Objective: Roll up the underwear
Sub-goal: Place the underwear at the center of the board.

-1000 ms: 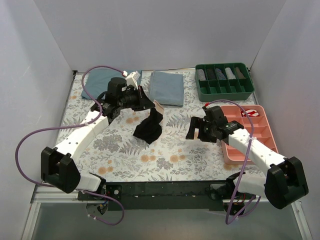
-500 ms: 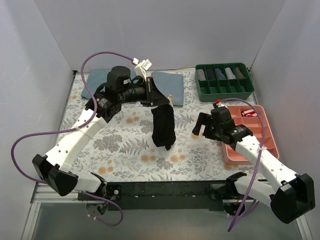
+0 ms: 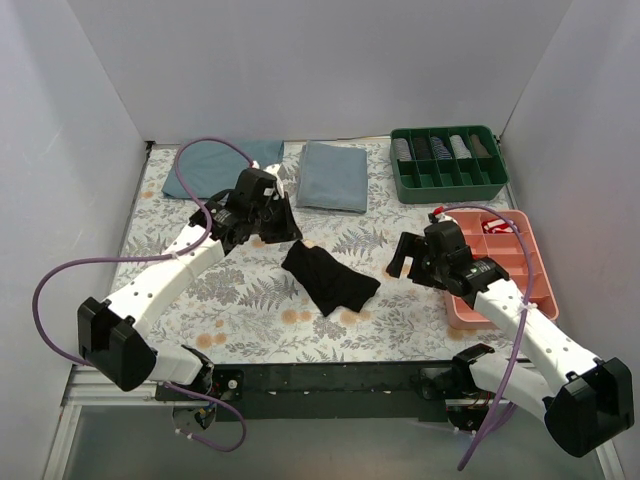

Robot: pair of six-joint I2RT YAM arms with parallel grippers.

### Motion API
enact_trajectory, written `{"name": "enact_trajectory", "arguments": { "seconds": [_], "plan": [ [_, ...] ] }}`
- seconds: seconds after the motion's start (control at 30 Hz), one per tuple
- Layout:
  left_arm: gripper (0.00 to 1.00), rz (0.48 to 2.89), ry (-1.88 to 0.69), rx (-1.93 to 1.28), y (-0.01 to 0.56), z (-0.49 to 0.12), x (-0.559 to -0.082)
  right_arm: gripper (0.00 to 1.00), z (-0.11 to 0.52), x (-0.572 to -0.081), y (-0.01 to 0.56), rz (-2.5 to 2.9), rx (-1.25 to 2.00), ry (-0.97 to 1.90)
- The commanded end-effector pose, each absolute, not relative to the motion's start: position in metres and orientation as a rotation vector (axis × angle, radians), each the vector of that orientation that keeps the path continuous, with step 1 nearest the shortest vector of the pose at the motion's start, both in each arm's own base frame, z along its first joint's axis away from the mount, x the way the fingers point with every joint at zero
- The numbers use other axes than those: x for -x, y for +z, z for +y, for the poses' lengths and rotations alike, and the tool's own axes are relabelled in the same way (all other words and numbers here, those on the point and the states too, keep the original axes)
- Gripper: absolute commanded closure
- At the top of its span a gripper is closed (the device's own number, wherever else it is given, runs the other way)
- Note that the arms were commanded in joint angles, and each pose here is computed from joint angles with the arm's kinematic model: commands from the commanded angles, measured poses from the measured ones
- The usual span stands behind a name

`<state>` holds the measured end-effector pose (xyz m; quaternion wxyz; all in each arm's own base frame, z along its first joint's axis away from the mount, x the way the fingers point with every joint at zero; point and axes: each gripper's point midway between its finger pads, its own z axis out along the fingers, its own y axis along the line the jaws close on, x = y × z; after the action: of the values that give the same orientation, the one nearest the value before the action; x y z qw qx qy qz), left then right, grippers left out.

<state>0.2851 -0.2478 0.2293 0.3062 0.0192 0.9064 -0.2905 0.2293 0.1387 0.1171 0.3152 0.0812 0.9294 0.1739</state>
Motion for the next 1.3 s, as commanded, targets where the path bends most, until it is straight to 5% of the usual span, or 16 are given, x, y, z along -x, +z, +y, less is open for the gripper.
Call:
{"name": "enact_trajectory", "arguments": {
  "seconds": [0.0, 0.27, 0.67, 0.9, 1.27],
  "plan": [
    [1.0, 2.507, -0.449, 0.092, 0.18, -0.197, -0.28, 0.01, 0.141, -0.227, 0.114, 2.454, -0.222, 0.484],
    [1.0, 2.526, -0.274, 0.266, 0.164, -0.141, -0.275, 0.01, 0.149, -0.224, 0.102, 2.502, -0.18, 0.513],
    [1.0, 2.305, -0.434, 0.269, 0.286, -0.126, -0.292, 0.02, 0.161, -0.221, 0.091, 2.573, -0.094, 0.555],
    [1.0, 2.328, -0.817, 0.181, 0.287, -0.19, -0.292, 0.02, 0.155, -0.223, 0.096, 2.564, -0.107, 0.519],
    [1.0, 2.477, -0.984, -0.02, 0.203, -0.306, -0.28, 0.01, 0.115, -0.22, 0.107, 2.5, -0.353, 0.317]
  ]
}}
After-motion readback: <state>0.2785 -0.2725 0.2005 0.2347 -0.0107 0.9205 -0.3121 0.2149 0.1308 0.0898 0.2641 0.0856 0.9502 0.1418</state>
